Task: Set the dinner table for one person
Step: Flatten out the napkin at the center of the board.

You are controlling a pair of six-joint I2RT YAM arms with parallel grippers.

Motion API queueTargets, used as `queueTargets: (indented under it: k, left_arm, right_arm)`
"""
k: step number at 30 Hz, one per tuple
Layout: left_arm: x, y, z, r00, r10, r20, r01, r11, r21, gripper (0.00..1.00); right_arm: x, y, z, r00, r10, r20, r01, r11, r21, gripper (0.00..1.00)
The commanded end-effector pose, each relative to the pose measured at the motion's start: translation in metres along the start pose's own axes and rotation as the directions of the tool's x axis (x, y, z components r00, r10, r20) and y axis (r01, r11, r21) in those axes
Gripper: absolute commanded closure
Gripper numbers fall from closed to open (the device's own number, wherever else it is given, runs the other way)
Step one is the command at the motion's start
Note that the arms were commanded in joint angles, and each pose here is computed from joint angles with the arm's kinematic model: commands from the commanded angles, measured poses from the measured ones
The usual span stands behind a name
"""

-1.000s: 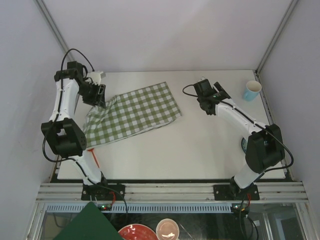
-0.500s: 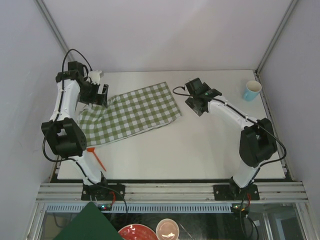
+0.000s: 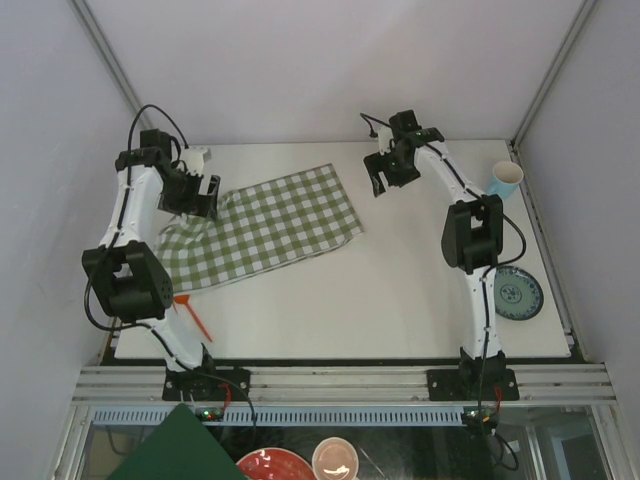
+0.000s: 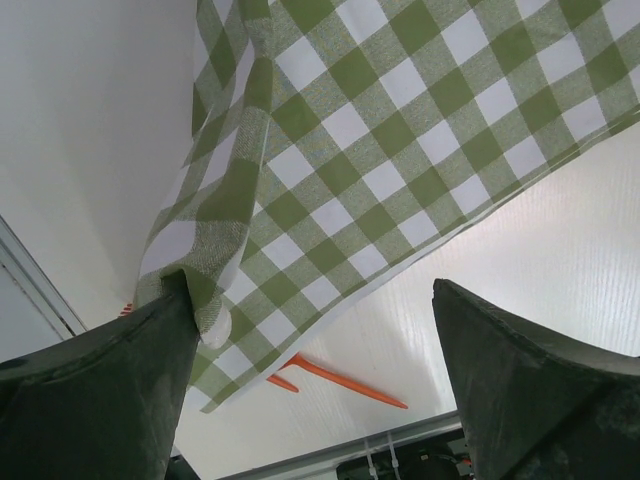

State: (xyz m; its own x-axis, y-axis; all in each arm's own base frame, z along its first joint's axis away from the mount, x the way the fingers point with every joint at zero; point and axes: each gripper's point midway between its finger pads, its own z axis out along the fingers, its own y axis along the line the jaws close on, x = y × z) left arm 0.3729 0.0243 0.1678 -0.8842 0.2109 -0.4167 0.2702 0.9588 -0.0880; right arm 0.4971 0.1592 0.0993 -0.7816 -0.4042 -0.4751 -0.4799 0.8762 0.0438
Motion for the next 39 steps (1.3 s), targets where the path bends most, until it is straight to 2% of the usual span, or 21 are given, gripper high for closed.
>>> queueTargets:
  k: [1, 4, 7, 11, 12, 14, 19, 23, 25, 29, 39]
  left_arm:
    - [-0.009, -0.002, -0.019, 0.996, 0.054, 0.065, -0.051, 0.998, -0.043, 0.0]
    - [-0.011, 0.007, -0.022, 0.995, 0.088, 0.048, -0.081, 0.988, -0.133, 0.0]
    - [-0.014, 0.014, -0.027, 0.993, 0.111, 0.041, -0.101, 0.975, -0.199, 0.0]
    - [-0.014, 0.019, -0.03, 0.991, 0.133, 0.023, -0.124, 0.962, -0.242, 0.0]
    - [-0.014, 0.02, -0.03, 0.99, 0.139, 0.018, -0.129, 0.958, -0.257, 0.0]
    - [-0.015, 0.025, -0.033, 0.989, 0.148, 0.011, -0.139, 0.946, -0.293, 0.0]
    - [-0.016, 0.047, -0.046, 0.987, 0.158, -0.011, -0.148, 0.893, -0.425, 0.0]
    - [-0.014, 0.048, -0.045, 0.986, 0.167, -0.005, -0.152, 0.883, -0.444, 0.0]
    - [-0.01, 0.059, -0.046, 0.985, 0.171, -0.034, -0.163, 0.834, -0.527, 0.0]
    - [-0.011, 0.064, -0.045, 0.984, 0.174, -0.034, -0.162, 0.809, -0.566, 0.0]
    - [-0.004, 0.031, -0.022, 0.983, 0.183, -0.023, -0.177, 0.903, -0.391, 0.0]
  right_arm:
    - [0.002, 0.04, -0.003, 0.991, 0.122, -0.059, -0.132, 0.962, -0.241, 0.22]
    - [0.007, 0.048, 0.007, 0.986, 0.138, -0.089, -0.157, 0.952, -0.263, 0.26]
    - [0.01, 0.05, 0.011, 0.984, 0.142, -0.107, -0.165, 0.953, -0.254, 0.55]
    - [0.016, 0.048, 0.013, 0.984, 0.129, -0.121, -0.154, 0.961, -0.229, 0.87]
    - [0.018, 0.046, 0.014, 0.984, 0.128, -0.126, -0.154, 0.964, -0.219, 0.94]
    - [0.023, 0.045, 0.018, 0.982, 0.126, -0.144, -0.155, 0.965, -0.212, 1.0]
    - [0.032, 0.048, 0.025, 0.979, 0.11, -0.172, -0.144, 0.969, -0.202, 1.0]
    - [0.033, 0.054, 0.032, 0.98, 0.097, -0.176, -0.133, 0.969, -0.209, 1.0]
    - [0.035, 0.058, 0.038, 0.979, 0.084, -0.186, -0.123, 0.97, -0.21, 1.0]
    - [0.039, 0.07, 0.048, 0.977, 0.06, -0.203, -0.106, 0.968, -0.226, 1.0]
    - [0.033, 0.092, 0.066, 0.977, 0.03, -0.21, -0.083, 0.966, -0.246, 1.0]
